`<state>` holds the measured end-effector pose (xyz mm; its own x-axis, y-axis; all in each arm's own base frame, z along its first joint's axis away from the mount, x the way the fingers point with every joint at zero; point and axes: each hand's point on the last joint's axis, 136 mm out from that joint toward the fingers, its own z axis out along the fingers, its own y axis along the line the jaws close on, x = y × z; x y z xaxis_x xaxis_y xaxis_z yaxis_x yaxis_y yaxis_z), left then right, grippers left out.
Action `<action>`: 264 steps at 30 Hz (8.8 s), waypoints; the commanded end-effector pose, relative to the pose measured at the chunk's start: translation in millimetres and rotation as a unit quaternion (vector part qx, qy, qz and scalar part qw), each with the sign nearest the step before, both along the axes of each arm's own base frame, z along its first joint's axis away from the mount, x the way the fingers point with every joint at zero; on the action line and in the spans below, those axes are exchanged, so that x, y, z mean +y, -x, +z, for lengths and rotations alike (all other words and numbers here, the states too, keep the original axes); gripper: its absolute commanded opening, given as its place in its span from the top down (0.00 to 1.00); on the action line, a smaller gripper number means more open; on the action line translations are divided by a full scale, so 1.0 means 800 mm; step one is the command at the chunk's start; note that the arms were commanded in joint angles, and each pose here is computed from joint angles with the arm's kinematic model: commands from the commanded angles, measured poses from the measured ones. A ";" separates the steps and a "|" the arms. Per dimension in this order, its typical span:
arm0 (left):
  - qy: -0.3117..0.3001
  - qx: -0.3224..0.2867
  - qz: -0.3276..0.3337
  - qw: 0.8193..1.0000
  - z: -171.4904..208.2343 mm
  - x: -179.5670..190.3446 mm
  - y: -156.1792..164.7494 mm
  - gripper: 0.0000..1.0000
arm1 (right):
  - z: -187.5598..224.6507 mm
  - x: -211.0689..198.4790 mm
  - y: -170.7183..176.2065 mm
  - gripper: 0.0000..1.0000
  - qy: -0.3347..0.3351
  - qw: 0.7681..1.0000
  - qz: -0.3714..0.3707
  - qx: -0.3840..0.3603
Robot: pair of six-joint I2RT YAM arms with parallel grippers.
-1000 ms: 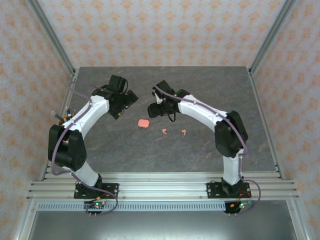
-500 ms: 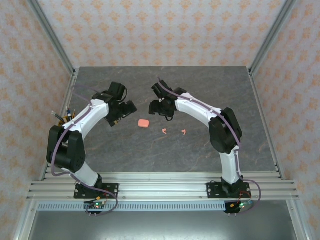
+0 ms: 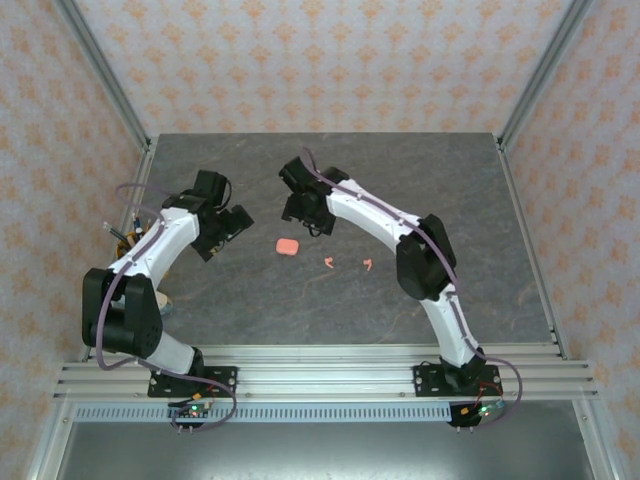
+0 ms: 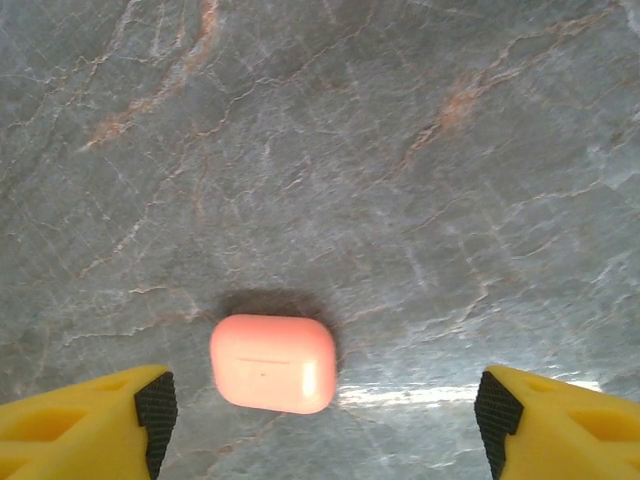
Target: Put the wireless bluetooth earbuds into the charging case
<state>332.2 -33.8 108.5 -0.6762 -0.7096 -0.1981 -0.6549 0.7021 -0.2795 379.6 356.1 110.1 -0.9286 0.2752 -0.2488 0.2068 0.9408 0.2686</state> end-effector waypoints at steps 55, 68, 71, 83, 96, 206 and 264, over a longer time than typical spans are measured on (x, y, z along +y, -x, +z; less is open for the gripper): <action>0.115 -0.026 0.080 0.990 -0.037 0.025 -0.001 0.00 | -0.128 0.056 0.044 0.33 0.127 0.989 0.035 0.064; 0.122 -0.018 0.072 0.990 -0.046 0.019 0.005 0.00 | -0.081 0.070 0.023 0.57 0.036 0.998 -0.013 0.042; 0.137 -0.022 0.066 0.988 -0.051 0.013 0.007 0.00 | -0.067 0.068 0.010 0.58 0.004 0.999 -0.034 0.037; 0.168 -0.094 -0.011 0.981 -0.058 -0.043 -0.002 0.00 | -0.044 0.060 -0.023 0.58 -0.062 0.995 -0.073 0.038; 0.172 -0.210 -0.074 0.960 -0.049 -0.092 -0.032 0.10 | -0.041 0.065 -0.036 0.58 -0.118 0.987 -0.092 0.058; 0.154 -0.197 -0.069 0.966 -0.056 -0.171 -0.069 0.11 | 0.030 -0.085 0.021 0.26 -0.027 0.995 -0.099 -0.022; 0.094 -0.206 0.070 0.971 0.016 0.034 -0.031 0.00 | -0.120 0.039 0.048 0.19 0.151 0.975 0.144 0.069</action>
<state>361.9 -9.9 128.8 -0.4507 -0.8433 -0.2926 -0.5366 0.5179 -0.6662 347.2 393.1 26.3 -0.9838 -0.0662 -0.1669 -0.0669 0.9978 -0.0010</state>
